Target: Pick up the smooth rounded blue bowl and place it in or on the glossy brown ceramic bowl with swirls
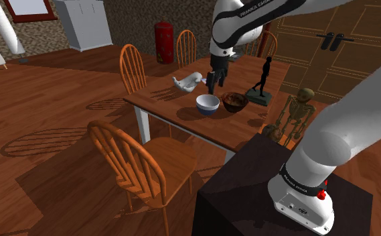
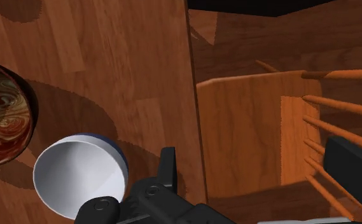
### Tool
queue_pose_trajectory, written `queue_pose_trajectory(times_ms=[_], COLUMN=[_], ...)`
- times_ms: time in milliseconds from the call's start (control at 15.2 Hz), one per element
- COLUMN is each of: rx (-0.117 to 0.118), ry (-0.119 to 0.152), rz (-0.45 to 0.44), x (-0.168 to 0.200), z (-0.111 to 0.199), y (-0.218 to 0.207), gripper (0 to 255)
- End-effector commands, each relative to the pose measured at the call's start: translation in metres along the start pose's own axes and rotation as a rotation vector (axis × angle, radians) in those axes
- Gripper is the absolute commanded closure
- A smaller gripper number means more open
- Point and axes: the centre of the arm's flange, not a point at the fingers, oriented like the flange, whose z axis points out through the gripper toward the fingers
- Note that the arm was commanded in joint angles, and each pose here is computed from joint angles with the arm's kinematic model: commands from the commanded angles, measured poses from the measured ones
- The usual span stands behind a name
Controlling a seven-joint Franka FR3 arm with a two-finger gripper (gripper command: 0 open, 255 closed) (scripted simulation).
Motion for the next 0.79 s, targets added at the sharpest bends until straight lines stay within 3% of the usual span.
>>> queue_pose_trajectory(times_ms=[0, 726], rx=[-0.008, -0.05], ry=[0.0, -0.006], rz=[0.0, 0.001], x=[0.015, 0.089], z=[0.019, 0.123], y=[0.012, 0.076], gripper=[0, 0])
